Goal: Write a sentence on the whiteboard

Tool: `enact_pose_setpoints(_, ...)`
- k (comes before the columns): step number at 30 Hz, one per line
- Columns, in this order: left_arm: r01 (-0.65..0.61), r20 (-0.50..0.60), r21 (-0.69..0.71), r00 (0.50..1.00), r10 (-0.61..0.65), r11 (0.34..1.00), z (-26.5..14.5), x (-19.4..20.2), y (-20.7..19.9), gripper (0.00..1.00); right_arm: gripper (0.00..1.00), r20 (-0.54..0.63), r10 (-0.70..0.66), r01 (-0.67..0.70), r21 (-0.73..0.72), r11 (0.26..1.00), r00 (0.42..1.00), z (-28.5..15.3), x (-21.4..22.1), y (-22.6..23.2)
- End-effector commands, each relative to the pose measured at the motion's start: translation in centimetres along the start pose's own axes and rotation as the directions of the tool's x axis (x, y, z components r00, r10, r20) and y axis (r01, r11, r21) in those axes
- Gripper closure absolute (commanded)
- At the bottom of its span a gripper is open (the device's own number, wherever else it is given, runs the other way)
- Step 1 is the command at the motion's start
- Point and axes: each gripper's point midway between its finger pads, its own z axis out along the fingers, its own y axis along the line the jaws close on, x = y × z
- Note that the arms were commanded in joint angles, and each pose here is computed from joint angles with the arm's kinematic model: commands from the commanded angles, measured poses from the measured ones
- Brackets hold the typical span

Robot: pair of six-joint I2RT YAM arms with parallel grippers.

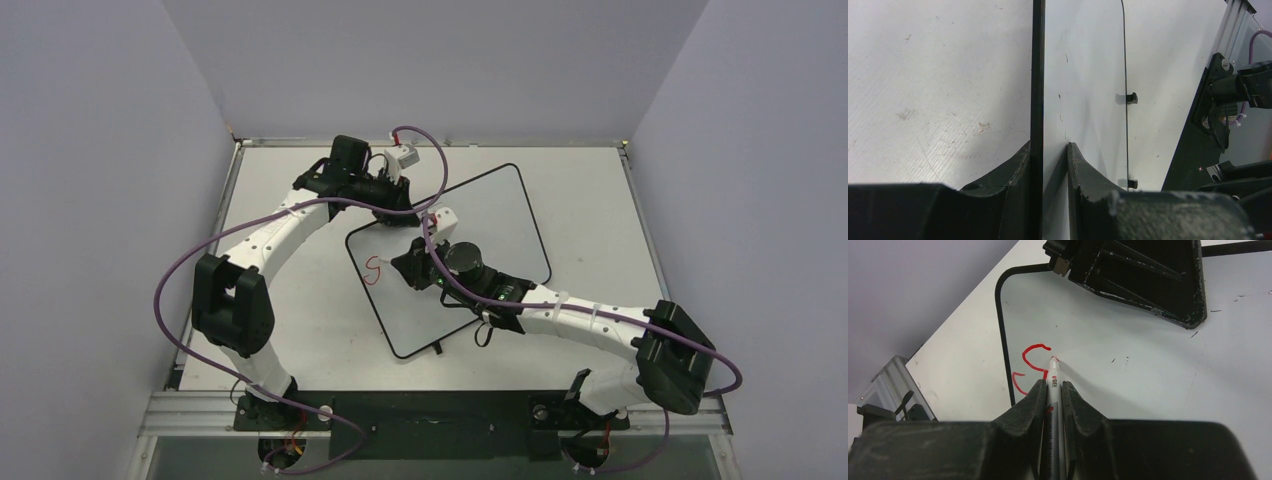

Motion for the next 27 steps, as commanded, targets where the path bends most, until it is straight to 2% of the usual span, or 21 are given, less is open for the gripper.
enact_pose_setpoints(1, -0.145, -0.036, -0.118, 0.989, 0.141, 0.982, 0.3, 0.2, 2.0, 1.00, 1.00, 0.054, 0.001, -0.003, 0.046, 0.999, 0.999, -0.2, -1.5, -1.0)
enact_pose_setpoints(11, -0.145, -0.040, -0.121, 0.989, 0.141, 0.982, 0.3, 0.3, 2.0, 1.00, 1.00, 0.040, -0.011, 0.003, 0.174, 0.985, 0.999, -0.8, -1.4, -4.7)
enact_pose_setpoints(16, -0.145, -0.042, -0.119, 0.989, 0.141, 0.982, 0.4, 0.4, 2.0, 1.00, 1.00, 0.031, -0.022, 0.015, 0.193, 0.981, 0.999, -1.2, -1.5, -5.2)
enact_pose_setpoints(27, -0.143, -0.042, -0.124, 0.989, 0.139, 0.982, 0.4, 0.3, 2.1, 1.00, 1.00, 0.065, -0.041, 0.035, 0.078, 0.996, 0.997, -2.2, -3.6, -1.5)
